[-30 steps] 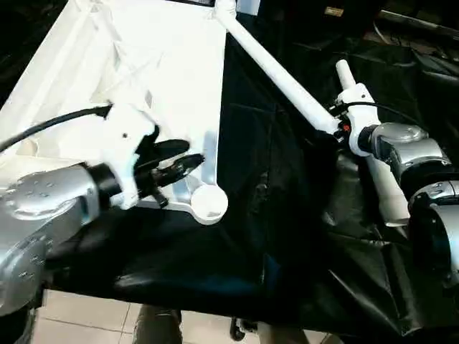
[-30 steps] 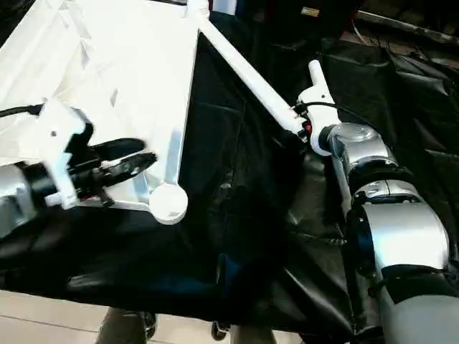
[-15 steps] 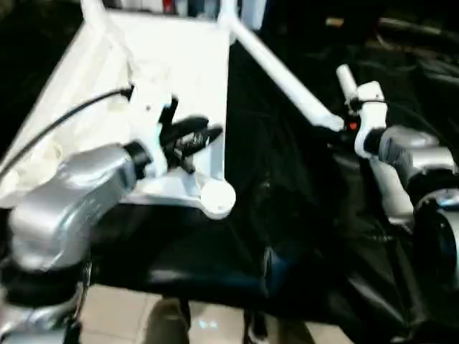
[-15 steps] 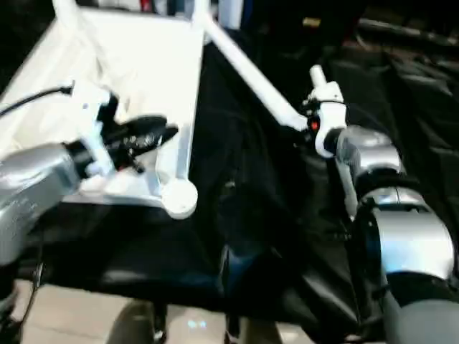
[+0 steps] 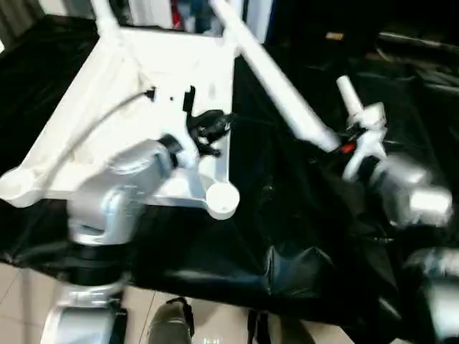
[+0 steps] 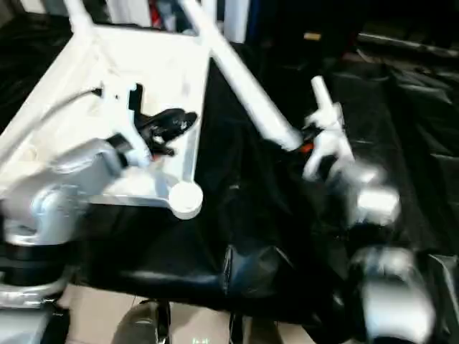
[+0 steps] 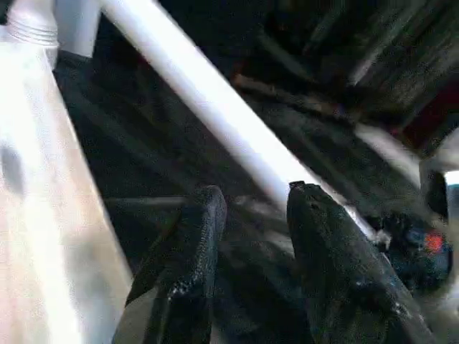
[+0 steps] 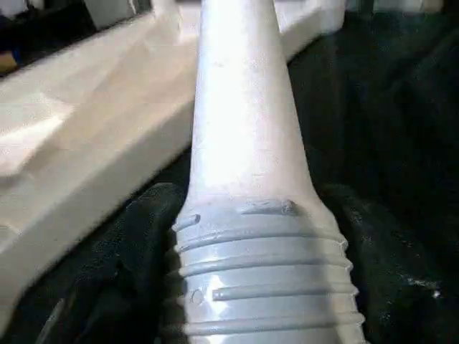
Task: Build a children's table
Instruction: Pick table leg
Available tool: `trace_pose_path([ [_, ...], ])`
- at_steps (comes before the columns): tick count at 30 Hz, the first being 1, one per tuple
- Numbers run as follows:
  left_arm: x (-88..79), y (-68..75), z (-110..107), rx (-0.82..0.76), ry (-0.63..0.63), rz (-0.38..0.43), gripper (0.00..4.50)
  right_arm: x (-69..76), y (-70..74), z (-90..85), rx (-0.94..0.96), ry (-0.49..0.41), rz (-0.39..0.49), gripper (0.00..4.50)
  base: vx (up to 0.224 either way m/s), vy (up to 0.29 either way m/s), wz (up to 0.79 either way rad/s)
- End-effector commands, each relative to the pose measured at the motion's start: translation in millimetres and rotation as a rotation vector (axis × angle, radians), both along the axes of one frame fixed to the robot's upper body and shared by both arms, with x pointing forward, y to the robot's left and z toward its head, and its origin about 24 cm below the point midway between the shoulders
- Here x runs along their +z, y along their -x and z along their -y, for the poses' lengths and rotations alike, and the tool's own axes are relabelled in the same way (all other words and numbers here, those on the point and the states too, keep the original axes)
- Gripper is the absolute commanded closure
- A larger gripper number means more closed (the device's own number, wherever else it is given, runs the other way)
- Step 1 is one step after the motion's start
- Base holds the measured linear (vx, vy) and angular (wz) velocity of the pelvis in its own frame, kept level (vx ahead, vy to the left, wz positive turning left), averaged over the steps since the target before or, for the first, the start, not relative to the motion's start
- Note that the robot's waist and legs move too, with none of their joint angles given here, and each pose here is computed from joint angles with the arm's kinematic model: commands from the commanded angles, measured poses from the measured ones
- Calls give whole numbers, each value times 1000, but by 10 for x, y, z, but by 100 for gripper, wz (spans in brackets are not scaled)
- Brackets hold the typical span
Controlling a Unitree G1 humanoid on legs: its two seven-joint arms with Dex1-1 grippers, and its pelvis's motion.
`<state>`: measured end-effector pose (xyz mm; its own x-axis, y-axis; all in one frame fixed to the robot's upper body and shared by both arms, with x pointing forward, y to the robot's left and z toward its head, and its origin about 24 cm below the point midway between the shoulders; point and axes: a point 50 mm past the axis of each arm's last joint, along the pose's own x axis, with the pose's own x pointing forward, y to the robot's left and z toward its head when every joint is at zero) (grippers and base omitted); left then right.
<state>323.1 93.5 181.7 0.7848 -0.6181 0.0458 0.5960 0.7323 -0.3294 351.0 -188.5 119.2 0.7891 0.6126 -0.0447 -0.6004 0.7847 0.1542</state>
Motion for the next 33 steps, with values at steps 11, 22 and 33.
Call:
trace_pose_path([
  [11,-34,-164,329,-23,296,-201,196,178,400,-589,52,-148,60,172,0,0,0],
  [22,53,-208,390,-73,444,-254,170,98,564,-799,85,-90,19,172,0,0,0],
  [33,95,-236,223,-23,438,-267,239,64,585,-847,74,-23,24,172,0,0,0],
])
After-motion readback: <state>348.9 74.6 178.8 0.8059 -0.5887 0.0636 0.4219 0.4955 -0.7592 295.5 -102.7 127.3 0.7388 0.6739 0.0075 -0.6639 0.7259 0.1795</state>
